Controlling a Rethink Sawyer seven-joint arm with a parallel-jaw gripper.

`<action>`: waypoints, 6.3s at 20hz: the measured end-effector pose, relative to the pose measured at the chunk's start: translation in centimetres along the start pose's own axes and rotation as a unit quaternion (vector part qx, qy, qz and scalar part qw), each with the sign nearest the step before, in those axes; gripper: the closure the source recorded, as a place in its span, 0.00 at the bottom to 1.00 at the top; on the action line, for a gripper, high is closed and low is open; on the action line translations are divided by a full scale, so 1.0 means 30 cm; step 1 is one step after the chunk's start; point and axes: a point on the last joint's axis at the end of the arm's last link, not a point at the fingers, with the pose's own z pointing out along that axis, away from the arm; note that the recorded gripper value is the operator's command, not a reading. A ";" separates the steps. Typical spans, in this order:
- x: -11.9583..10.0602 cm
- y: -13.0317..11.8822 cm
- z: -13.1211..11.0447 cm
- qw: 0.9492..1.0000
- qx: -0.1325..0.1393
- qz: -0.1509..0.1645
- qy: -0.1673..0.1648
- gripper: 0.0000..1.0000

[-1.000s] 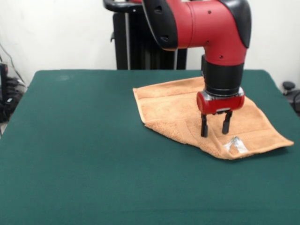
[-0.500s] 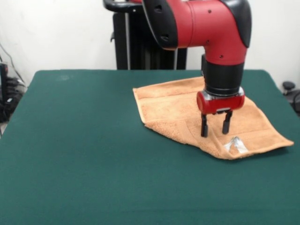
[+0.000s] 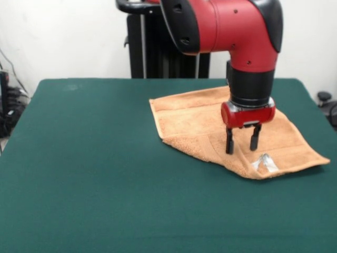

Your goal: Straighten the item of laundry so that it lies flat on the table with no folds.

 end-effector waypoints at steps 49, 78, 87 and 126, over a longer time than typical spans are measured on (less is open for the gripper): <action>-0.099 -0.041 -0.109 0.999 0.016 -0.001 -0.036 1.00; -0.013 -0.099 0.012 1.000 0.013 0.018 -0.003 1.00; -0.013 -0.099 0.011 1.000 0.013 0.018 -0.003 1.00; -0.012 -0.047 0.007 1.000 0.019 0.000 -0.008 0.00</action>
